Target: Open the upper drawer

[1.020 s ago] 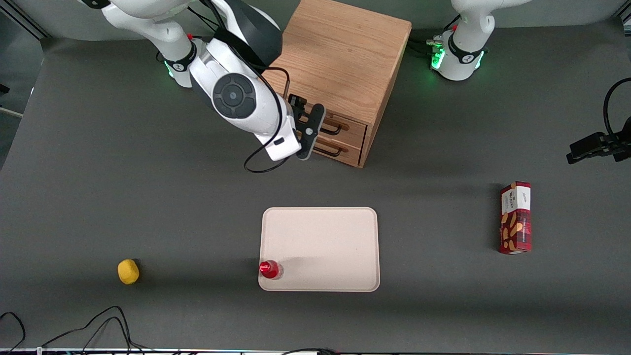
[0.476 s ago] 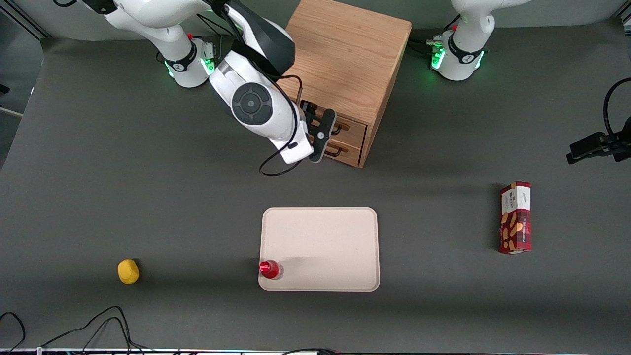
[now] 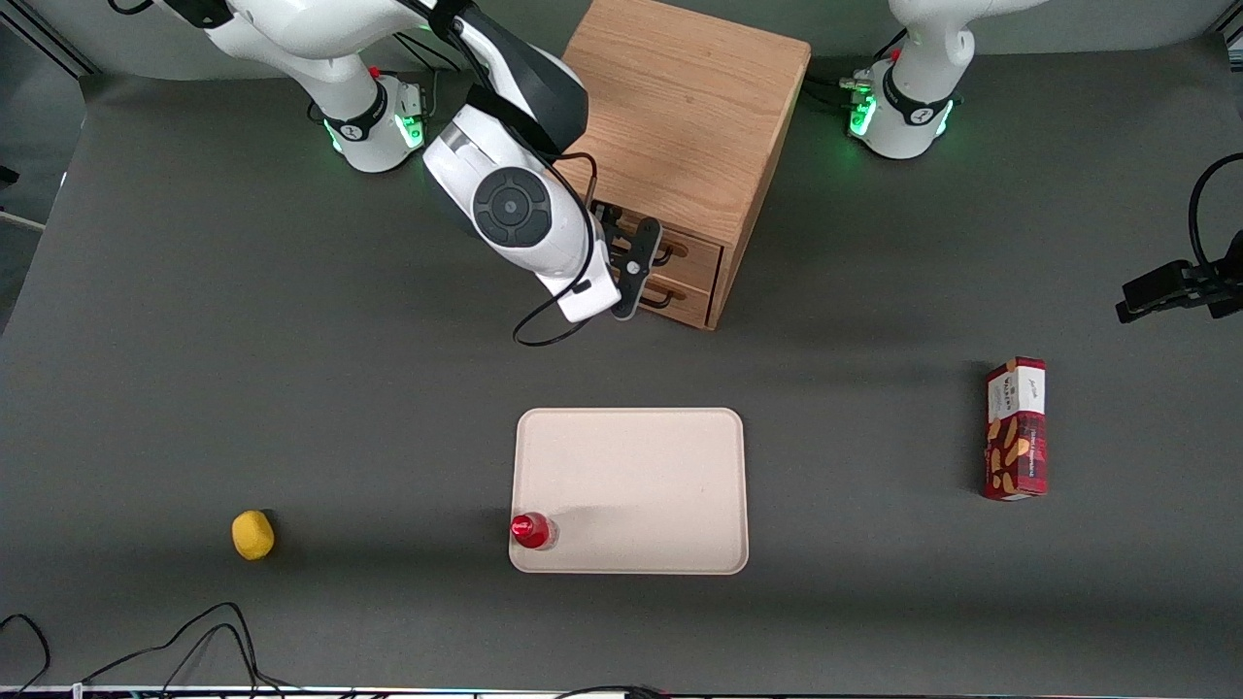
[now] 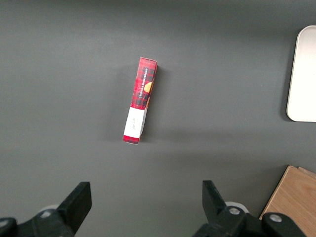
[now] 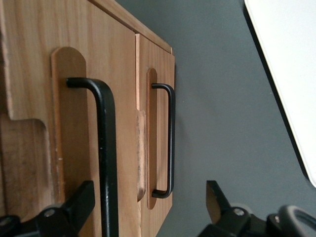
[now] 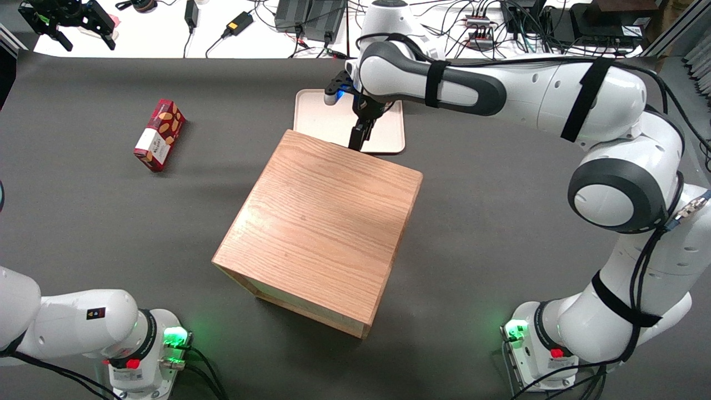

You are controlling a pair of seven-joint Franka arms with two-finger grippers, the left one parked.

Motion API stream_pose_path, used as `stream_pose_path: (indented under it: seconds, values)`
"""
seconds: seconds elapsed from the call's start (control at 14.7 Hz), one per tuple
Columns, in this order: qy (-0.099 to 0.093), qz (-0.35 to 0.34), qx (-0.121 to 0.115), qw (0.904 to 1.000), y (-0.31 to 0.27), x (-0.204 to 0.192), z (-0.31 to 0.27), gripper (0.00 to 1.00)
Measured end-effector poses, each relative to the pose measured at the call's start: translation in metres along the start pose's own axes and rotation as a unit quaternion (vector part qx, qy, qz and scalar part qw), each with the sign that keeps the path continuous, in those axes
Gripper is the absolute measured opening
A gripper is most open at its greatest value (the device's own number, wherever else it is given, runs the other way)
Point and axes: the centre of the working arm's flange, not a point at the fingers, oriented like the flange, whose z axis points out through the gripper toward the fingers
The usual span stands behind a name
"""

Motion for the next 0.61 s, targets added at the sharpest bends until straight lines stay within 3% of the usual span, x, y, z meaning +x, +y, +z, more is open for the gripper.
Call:
stream_pose_path:
  seconds: [0.61]
  values:
    - [0.007, -0.002, -0.008, 0.9999, 0.0091, 0.0038, 0.0101, 1.00]
